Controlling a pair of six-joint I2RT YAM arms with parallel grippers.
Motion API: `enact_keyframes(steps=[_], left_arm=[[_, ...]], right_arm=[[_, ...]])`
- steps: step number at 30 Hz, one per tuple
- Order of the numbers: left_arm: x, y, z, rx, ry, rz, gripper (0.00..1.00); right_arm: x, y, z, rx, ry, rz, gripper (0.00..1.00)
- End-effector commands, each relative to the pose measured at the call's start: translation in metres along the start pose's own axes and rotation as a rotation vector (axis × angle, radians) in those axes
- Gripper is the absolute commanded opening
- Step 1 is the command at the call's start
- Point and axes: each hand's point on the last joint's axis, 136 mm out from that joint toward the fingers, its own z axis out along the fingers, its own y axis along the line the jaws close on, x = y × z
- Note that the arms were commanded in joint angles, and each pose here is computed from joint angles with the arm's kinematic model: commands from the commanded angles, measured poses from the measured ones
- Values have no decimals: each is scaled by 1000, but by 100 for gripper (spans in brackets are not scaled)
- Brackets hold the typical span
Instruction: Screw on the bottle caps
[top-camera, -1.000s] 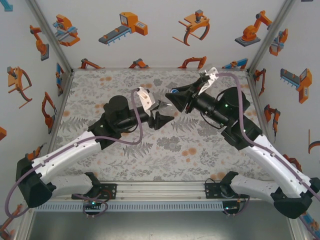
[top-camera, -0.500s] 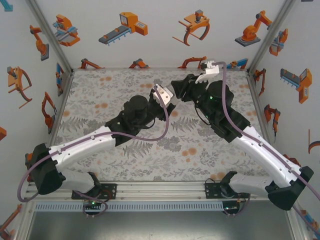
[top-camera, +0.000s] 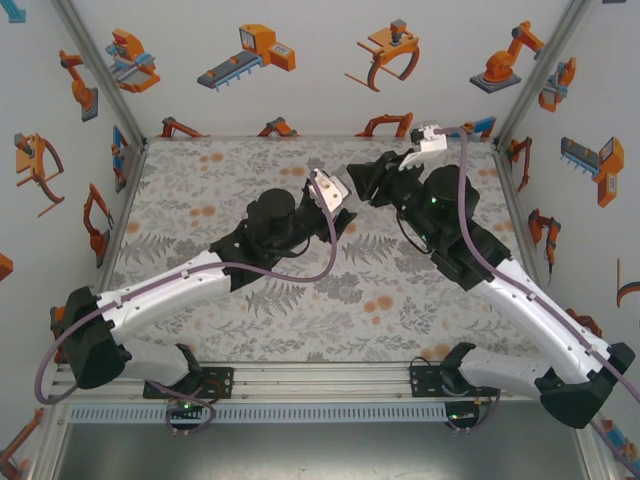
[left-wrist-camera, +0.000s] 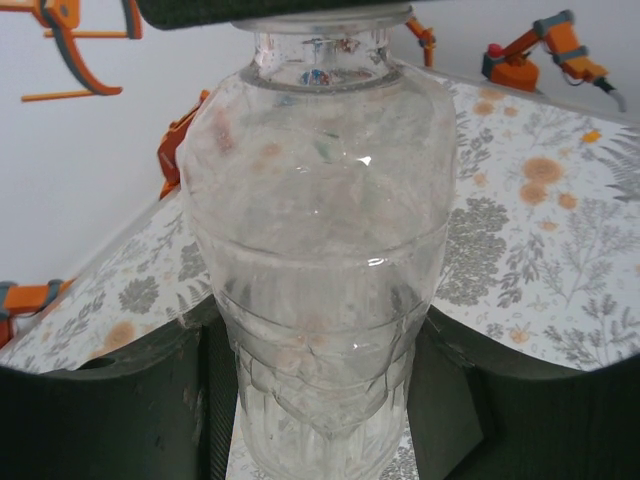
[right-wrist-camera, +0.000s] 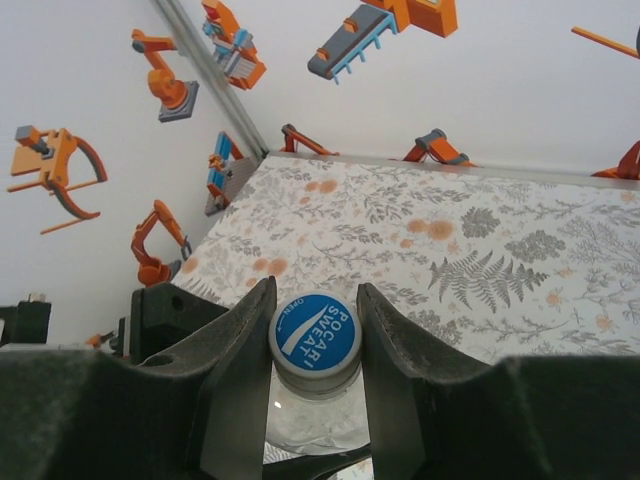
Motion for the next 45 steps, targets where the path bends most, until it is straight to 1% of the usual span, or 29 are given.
enact_keyframes(steps=[1, 2, 4, 5, 6, 10, 14, 18, 21, 24, 27, 31, 36, 45], left_arm=[[-30, -20, -13, 150, -69, -3, 0], [-32, -23, -16, 181, -77, -10, 0], [-37, -32, -24, 264, -102, -22, 0], [-41, -38, -30, 315, -122, -30, 0], [-43, -43, -34, 357, -136, -37, 0], [-63, -68, -64, 598, -228, -60, 0], [-81, -94, -94, 824, -290, -65, 0], [-89, -106, -110, 957, -311, -83, 0], [-90, -111, -115, 1010, -314, -91, 0], [-92, -116, -120, 1049, -318, -93, 0], [-93, -121, -125, 1090, -319, -91, 0], [-93, -123, -126, 1107, -320, -90, 0], [-95, -124, -126, 1110, -322, -88, 0], [-96, -125, -126, 1116, -332, -82, 0]], right_arm=[[-23, 35, -24, -186, -62, -40, 52], [-28, 39, -30, -209, -71, -54, 59], [-35, 48, -43, -263, -86, -81, 64], [-40, 54, -51, -294, -97, -97, 65], [-44, 60, -58, -328, -107, -109, 66], [-58, 91, -92, -512, -147, -163, 66], [-62, 116, -119, -680, -143, -205, 65], [-64, 136, -137, -822, -134, -214, 63], [-63, 145, -143, -894, -122, -210, 59], [-56, 150, -145, -942, -85, -212, 55], [-52, 155, -145, -982, -58, -203, 49], [-50, 159, -146, -1027, -41, -190, 42], [-48, 163, -150, -1071, -28, -186, 39], [-42, 167, -154, -1121, 7, -183, 40]])
